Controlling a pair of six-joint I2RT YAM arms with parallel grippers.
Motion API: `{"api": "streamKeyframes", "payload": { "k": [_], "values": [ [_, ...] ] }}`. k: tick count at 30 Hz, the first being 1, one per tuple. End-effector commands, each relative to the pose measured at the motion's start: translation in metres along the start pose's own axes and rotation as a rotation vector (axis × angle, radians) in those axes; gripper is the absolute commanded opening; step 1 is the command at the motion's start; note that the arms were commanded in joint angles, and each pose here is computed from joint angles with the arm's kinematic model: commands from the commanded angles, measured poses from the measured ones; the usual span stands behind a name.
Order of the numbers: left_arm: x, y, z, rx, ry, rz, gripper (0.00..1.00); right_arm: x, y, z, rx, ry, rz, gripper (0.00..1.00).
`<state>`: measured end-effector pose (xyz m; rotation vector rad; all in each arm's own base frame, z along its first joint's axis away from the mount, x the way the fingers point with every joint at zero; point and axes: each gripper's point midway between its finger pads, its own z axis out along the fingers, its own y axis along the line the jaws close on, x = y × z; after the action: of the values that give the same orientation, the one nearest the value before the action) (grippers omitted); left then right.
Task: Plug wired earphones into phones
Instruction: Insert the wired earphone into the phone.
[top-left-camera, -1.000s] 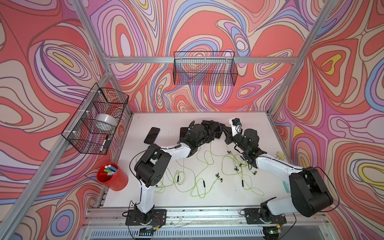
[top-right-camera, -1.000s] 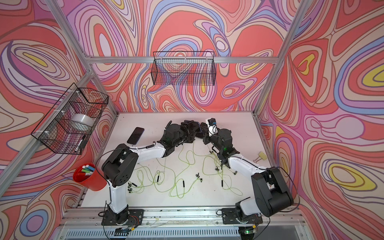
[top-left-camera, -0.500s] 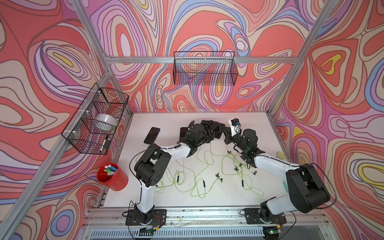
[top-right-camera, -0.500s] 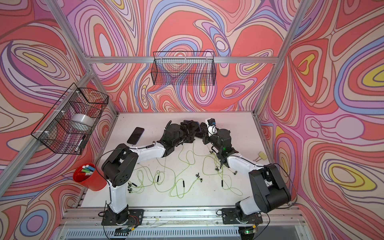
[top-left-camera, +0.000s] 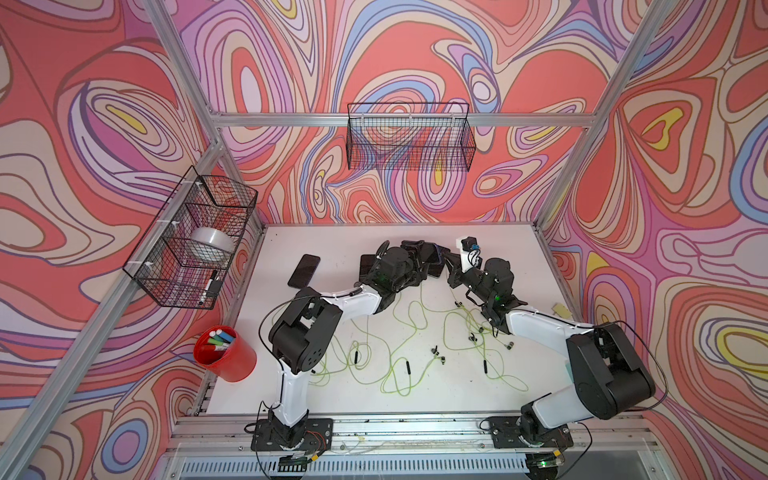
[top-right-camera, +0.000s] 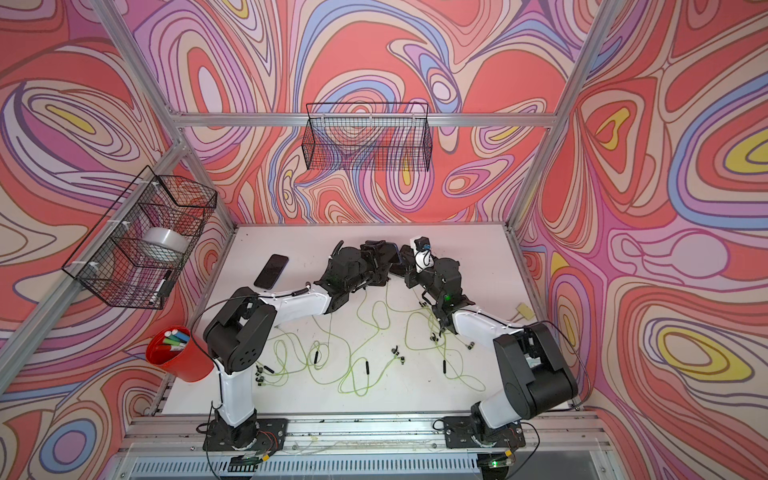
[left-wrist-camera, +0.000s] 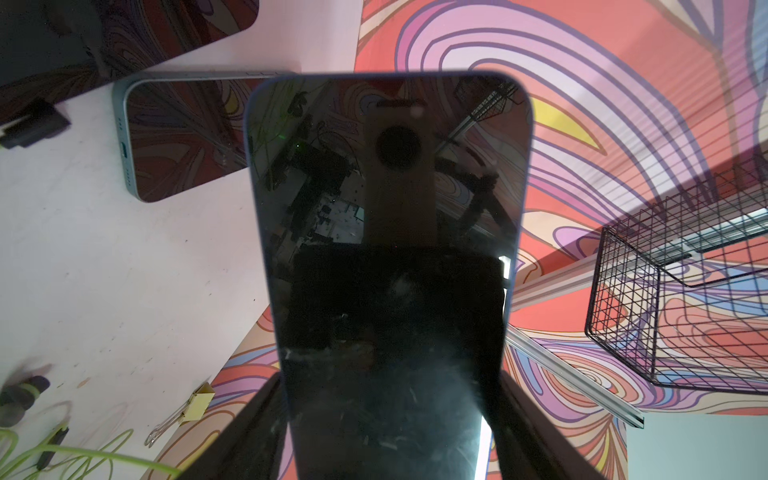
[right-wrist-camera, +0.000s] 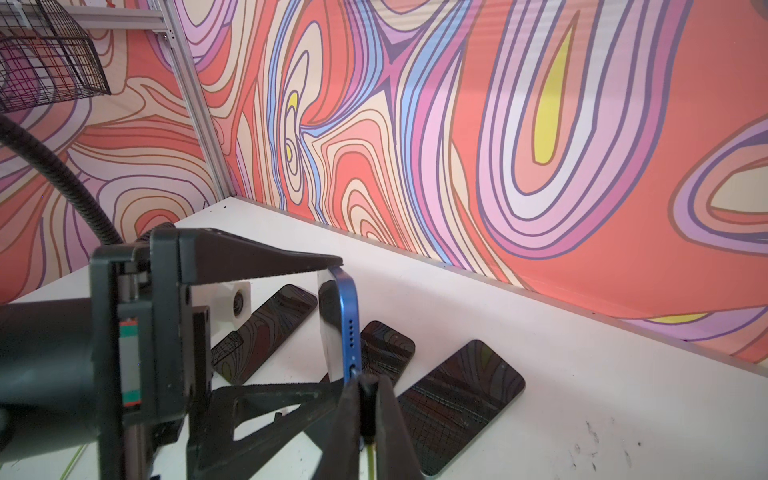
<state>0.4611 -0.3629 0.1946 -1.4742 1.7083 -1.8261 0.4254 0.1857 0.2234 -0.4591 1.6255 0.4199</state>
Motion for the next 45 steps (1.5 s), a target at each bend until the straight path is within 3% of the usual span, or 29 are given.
{"api": "streamKeyframes", "payload": {
  "k": [1, 10, 23, 28, 32, 34, 39, 42, 45],
  "values": [
    [0.049, -0.045, -0.001, 0.087, 0.164, -0.49, 0.0, 0.012, 0.004, 0.006, -0.035, 0.033, -0.004, 0.0],
    [0.06, -0.056, -0.003, 0.1, 0.188, -0.481, 0.0, 0.023, 0.013, 0.006, -0.092, 0.065, 0.005, 0.0],
    [0.071, -0.03, -0.002, 0.016, 0.185, -0.426, 0.0, 0.016, 0.012, 0.02, -0.107, 0.105, -0.01, 0.0],
    [0.078, -0.035, -0.001, 0.027, 0.202, -0.422, 0.0, 0.017, 0.012, 0.019, -0.104, 0.114, -0.01, 0.0],
    [0.065, -0.028, 0.0, 0.006, 0.156, -0.388, 0.0, 0.005, 0.005, 0.008, -0.076, 0.121, 0.012, 0.01],
    [0.049, -0.017, 0.0, -0.04, 0.104, -0.335, 0.0, -0.006, -0.007, -0.002, -0.075, 0.149, 0.077, 0.28],
    [0.013, 0.002, 0.0, -0.136, -0.009, -0.187, 0.0, -0.017, -0.027, -0.027, -0.061, 0.287, 0.192, 0.73],
    [0.004, 0.01, 0.001, -0.216, -0.04, -0.063, 0.0, -0.009, -0.037, -0.039, -0.013, 0.442, 0.308, 0.76],
    [0.004, 0.016, 0.006, -0.309, -0.036, 0.089, 0.0, 0.002, -0.041, -0.049, -0.003, 0.556, 0.446, 0.67]
  ]
}}
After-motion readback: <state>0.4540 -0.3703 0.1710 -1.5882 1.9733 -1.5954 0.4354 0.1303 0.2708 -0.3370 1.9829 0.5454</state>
